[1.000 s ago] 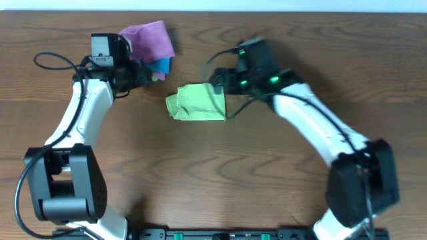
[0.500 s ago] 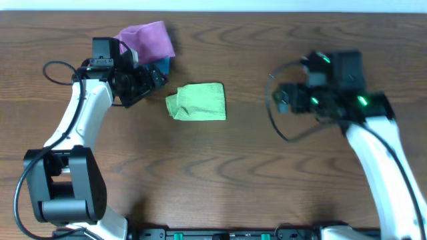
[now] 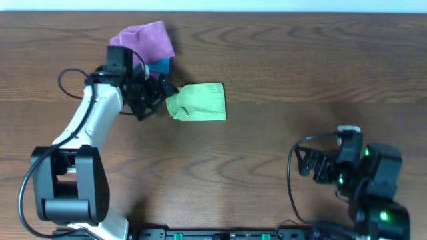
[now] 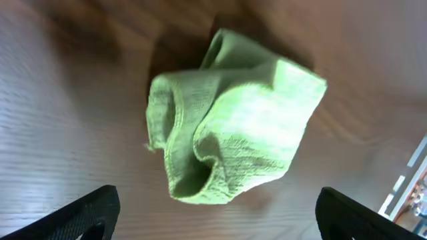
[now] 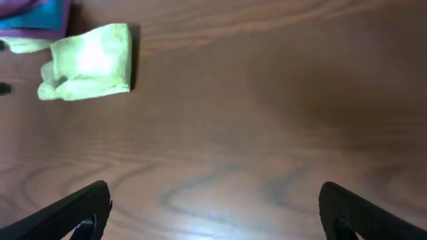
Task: Fold the cloth
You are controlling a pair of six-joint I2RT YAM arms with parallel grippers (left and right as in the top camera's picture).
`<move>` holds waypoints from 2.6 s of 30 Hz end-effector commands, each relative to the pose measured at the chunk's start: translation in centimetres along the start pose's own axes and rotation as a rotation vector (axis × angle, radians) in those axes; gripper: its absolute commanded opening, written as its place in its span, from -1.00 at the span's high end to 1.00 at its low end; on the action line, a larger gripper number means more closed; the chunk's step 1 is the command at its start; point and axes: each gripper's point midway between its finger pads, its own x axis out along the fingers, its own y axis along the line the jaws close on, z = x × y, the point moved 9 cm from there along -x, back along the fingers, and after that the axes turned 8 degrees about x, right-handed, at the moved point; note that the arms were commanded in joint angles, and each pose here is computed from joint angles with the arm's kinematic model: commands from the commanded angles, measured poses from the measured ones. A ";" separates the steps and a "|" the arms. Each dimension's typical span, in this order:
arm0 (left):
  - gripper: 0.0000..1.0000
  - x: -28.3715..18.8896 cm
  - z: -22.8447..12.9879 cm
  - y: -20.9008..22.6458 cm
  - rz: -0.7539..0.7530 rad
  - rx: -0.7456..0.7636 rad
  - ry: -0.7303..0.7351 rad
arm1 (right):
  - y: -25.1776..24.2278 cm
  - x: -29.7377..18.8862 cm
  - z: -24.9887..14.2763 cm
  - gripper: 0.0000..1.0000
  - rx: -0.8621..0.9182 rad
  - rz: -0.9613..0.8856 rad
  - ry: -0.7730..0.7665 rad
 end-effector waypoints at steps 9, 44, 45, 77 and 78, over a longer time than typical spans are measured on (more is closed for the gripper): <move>-0.90 3.6 -2.7 0.3 -0.050 -0.156 0.009 | -0.1 -0.8 -1.3 -0.98 0.010 0.007 -0.011; -0.88 9.0 -4.4 0.1 -0.012 -0.296 -0.252 | -0.1 -0.8 -1.3 -0.98 0.009 0.007 -0.011; -0.87 9.4 -4.4 0.2 -0.016 -0.306 -0.245 | -0.1 -0.8 -1.3 -0.99 0.009 0.007 -0.011; 0.88 2.7 5.0 -9.3 -0.355 0.121 -0.304 | -0.1 -0.8 -1.3 -0.98 0.009 0.008 -0.011; 0.88 1.7 5.8 -9.3 -0.347 0.129 -0.329 | -0.1 -0.8 -1.3 -0.98 0.009 0.007 -0.011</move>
